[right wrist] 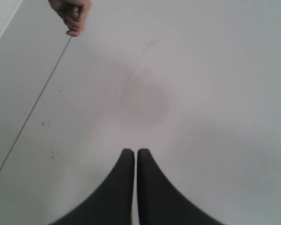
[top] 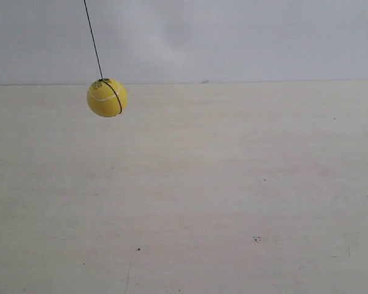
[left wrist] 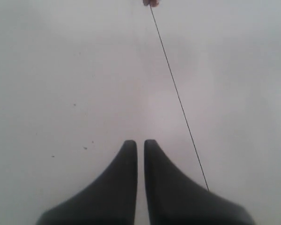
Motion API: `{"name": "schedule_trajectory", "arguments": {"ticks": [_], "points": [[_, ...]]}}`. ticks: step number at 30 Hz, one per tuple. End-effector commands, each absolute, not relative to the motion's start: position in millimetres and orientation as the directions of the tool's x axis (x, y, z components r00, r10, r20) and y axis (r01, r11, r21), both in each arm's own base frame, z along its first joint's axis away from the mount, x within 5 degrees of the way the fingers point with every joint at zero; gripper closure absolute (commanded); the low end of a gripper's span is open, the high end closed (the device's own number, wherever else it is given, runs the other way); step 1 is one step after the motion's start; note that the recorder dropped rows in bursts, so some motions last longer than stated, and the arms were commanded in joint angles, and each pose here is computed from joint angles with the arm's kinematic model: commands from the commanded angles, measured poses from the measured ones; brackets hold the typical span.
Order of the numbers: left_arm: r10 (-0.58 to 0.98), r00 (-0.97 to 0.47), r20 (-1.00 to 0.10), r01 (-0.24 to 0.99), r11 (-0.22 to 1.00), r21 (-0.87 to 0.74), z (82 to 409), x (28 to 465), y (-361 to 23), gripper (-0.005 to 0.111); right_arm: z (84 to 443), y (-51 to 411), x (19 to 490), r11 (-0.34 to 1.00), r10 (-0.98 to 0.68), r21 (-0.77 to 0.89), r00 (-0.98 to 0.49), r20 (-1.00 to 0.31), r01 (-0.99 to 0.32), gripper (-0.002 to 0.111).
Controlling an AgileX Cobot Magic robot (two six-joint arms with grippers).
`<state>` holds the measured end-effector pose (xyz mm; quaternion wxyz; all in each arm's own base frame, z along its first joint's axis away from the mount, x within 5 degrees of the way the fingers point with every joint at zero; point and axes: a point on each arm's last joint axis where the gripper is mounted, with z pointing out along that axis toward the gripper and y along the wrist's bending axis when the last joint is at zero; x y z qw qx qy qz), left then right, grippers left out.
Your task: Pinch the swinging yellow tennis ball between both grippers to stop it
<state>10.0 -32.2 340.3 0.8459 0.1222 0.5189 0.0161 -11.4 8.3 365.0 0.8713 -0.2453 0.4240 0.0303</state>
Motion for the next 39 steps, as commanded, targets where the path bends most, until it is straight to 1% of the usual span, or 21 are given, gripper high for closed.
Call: {"name": "schedule_trajectory", "arguments": {"ticks": [1, 4, 9, 25, 26, 28, 30, 31, 33, 36, 39], "points": [[0.117, 0.417, -0.901, 0.135, 0.973, 0.188, 324, 18, -32, 0.102, 362, 15, -15, 0.841, -0.130, -0.428, 0.645, -0.753, -0.330, 0.108], [0.114, 0.397, -0.911, 0.141, 0.973, 0.183, 317, 22, -31, 0.102, 361, 17, -16, 0.831, -0.117, -0.429, 0.644, -0.756, -0.353, 0.108], [0.098, 0.400, -0.911, 0.182, 0.966, 0.184, 317, 20, -32, 0.102, 362, 16, -15, 0.834, -0.112, -0.422, 0.640, -0.760, -0.355, 0.108], [0.098, 0.400, -0.911, 0.184, 0.965, 0.185, 317, 20, -32, 0.102, 362, 15, -15, 0.841, -0.111, -0.415, 0.640, -0.761, -0.348, 0.108], [0.098, 0.400, -0.911, 0.184, 0.965, 0.185, 317, 20, -32, 0.102, 362, 14, -14, 0.848, -0.098, -0.399, 0.636, -0.766, -0.350, 0.108], [0.098, 0.400, -0.911, 0.184, 0.965, 0.185, 317, 20, -32, 0.102, 366, 10, -14, 0.880, 0.001, -0.289, 0.611, -0.791, -0.376, 0.108], [0.098, 0.400, -0.911, 0.184, 0.965, 0.185, 317, 20, -32, 0.102, 367, 0, -9, 0.926, 0.107, -0.122, 0.558, -0.823, -0.357, 0.108], [0.098, 0.400, -0.911, 0.184, 0.965, 0.185, 317, 20, -32, 0.102, 365, -4, -4, 0.941, 0.126, -0.062, 0.514, -0.849, -0.334, 0.108], [0.098, 0.400, -0.911, 0.184, 0.965, 0.185, 317, 20, -32, 0.102, 359, -6, 5, 0.956, 0.094, -0.040, 0.433, -0.896, -0.291, 0.108], [0.098, 0.400, -0.911, 0.184, 0.965, 0.185, 317, 20, -32, 0.102, 344, -3, 17, 0.956, -0.084, -0.162, 0.299, -0.951, -0.244, 0.108], [0.098, 0.400, -0.911, 0.184, 0.965, 0.185, 317, 20, -32, 0.102, 326, 2, 28, 0.940, -0.175, -0.233, 0.236, -0.956, -0.250, 0.108]]}}
